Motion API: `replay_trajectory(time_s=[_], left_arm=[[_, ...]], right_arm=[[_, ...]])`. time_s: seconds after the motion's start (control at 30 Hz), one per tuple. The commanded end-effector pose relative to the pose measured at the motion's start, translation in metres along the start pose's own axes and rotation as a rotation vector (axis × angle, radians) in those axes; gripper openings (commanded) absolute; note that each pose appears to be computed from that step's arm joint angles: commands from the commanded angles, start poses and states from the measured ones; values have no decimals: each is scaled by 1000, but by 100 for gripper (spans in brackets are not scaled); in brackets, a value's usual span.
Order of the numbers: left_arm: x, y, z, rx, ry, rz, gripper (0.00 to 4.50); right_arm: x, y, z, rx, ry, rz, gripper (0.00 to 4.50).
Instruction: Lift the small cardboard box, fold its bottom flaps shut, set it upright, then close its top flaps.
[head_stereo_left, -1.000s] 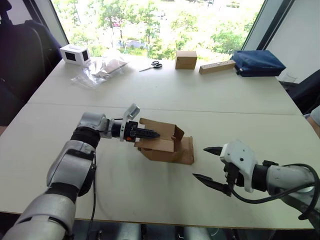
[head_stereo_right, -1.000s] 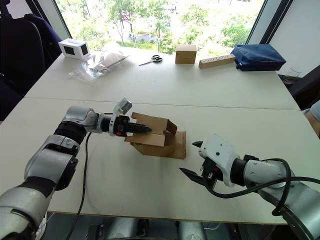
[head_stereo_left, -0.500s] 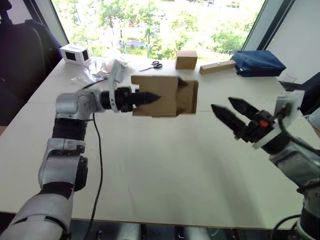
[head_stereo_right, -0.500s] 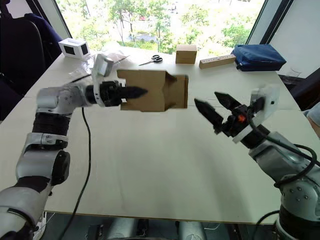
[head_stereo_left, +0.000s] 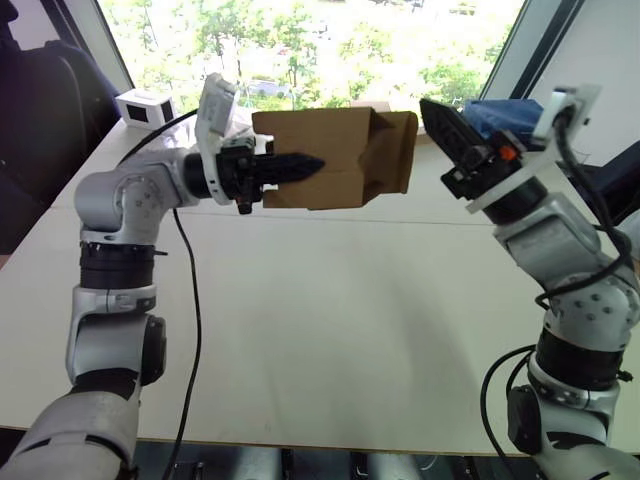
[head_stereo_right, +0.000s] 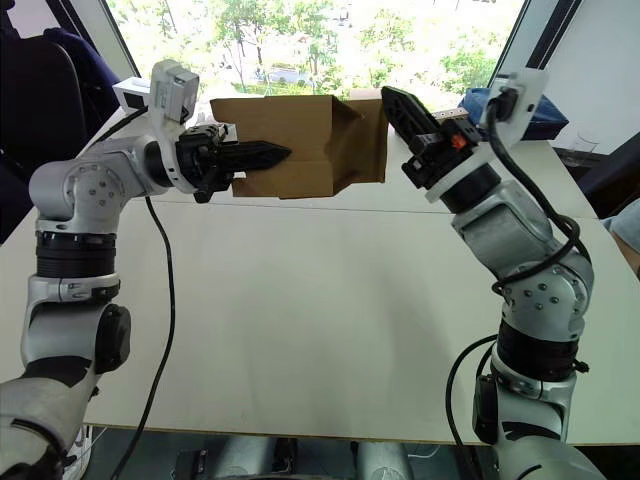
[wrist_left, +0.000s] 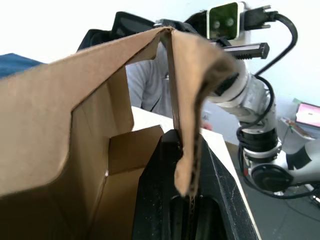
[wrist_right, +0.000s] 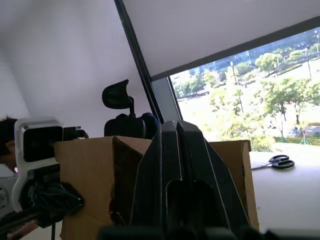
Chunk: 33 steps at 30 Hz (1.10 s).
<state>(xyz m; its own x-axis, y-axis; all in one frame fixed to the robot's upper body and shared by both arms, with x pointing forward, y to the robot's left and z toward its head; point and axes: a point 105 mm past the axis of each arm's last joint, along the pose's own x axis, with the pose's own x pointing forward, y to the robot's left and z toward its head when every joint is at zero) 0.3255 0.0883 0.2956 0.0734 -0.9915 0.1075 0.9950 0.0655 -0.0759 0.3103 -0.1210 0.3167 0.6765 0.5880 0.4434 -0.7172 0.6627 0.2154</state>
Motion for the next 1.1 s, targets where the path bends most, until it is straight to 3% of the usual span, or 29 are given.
replay_trajectory(time_s=[0.03, 0.33, 0.73, 1.1], left_arm=[[-5, -8, 12, 47, -30, -7, 0], [-5, -10, 13, 46, -38, -16, 0], [-1, -13, 2, 20, -11, -41, 0], [-7, -7, 8, 21, -22, -8, 0]], right_arm=[[5, 13, 2, -47, 14, 66, 3], [8, 27, -22, -64, 113, 146, 3], [16, 37, -29, -21, 99, 187, 3], [11, 37, -29, -61, 108, 187, 3]])
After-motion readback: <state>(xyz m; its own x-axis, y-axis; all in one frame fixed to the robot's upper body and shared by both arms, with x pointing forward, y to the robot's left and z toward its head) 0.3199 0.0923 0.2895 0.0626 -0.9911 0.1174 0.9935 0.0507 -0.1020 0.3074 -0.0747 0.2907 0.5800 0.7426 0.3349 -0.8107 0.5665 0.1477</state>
